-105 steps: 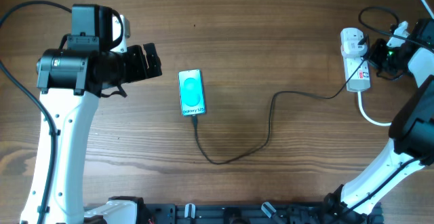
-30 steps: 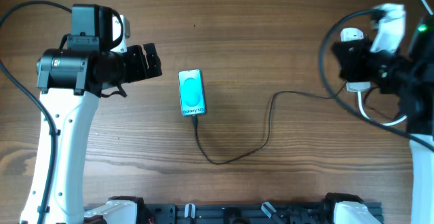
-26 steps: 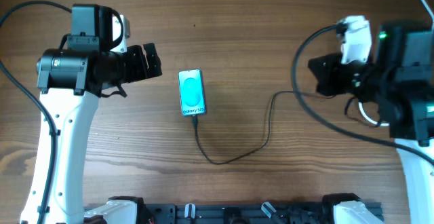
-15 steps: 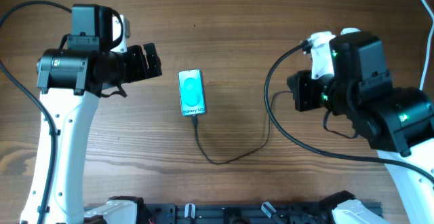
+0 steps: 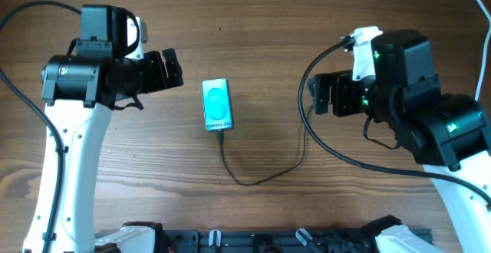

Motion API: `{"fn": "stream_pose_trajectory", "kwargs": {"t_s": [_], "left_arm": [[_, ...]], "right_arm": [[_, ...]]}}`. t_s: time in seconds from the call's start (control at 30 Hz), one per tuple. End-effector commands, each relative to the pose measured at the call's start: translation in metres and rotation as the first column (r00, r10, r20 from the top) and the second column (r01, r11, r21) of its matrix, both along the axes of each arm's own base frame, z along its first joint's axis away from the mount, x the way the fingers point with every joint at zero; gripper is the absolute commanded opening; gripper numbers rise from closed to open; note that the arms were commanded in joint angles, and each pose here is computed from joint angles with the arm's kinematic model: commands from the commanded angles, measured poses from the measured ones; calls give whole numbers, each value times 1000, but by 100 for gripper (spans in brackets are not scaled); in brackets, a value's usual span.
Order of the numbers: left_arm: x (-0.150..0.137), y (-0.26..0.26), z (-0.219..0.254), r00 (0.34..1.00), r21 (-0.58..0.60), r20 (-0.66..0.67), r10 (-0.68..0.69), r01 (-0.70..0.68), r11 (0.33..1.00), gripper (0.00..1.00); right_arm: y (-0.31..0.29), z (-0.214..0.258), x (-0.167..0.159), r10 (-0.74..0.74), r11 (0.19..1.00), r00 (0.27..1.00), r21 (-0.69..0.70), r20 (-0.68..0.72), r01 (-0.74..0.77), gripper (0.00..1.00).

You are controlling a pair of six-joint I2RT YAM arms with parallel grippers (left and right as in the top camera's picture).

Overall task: Plug charger to phone and switch on socket
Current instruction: 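Lift the right gripper away from the power strip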

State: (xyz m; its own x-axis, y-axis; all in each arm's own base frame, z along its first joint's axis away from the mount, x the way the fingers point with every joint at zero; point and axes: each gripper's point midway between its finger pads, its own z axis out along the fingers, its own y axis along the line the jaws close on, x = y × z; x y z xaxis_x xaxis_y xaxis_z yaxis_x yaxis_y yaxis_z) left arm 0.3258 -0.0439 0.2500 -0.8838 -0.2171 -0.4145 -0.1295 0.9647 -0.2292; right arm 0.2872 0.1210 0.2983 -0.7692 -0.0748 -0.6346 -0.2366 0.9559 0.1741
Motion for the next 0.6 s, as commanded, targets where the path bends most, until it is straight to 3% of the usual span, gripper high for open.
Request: {"fn": "stream_pose_trajectory", "kwargs": {"t_s": [0.0, 0.1, 0.23, 0.43, 0.57], "left_arm": [[2, 3, 7, 1000, 14, 23, 3, -3, 1000, 100], [2, 3, 7, 1000, 14, 23, 3, -3, 1000, 100], [2, 3, 7, 1000, 14, 23, 3, -3, 1000, 100], [2, 3, 7, 1000, 14, 23, 3, -3, 1000, 100], [2, 3, 7, 1000, 14, 23, 3, -3, 1000, 100]], "right_arm": [[-8, -4, 8, -37, 998, 999, -55, 12, 37, 100], [-5, -2, 19, -37, 998, 998, -48, 42, 39, 100], [-14, 28, 32, -35, 999, 982, -30, 187, 41, 100], [-56, 60, 21, -86, 996, 949, 21, 303, 84, 100], [-76, 58, 10, -124, 992, 898, 40, 422, 119, 100]]}}
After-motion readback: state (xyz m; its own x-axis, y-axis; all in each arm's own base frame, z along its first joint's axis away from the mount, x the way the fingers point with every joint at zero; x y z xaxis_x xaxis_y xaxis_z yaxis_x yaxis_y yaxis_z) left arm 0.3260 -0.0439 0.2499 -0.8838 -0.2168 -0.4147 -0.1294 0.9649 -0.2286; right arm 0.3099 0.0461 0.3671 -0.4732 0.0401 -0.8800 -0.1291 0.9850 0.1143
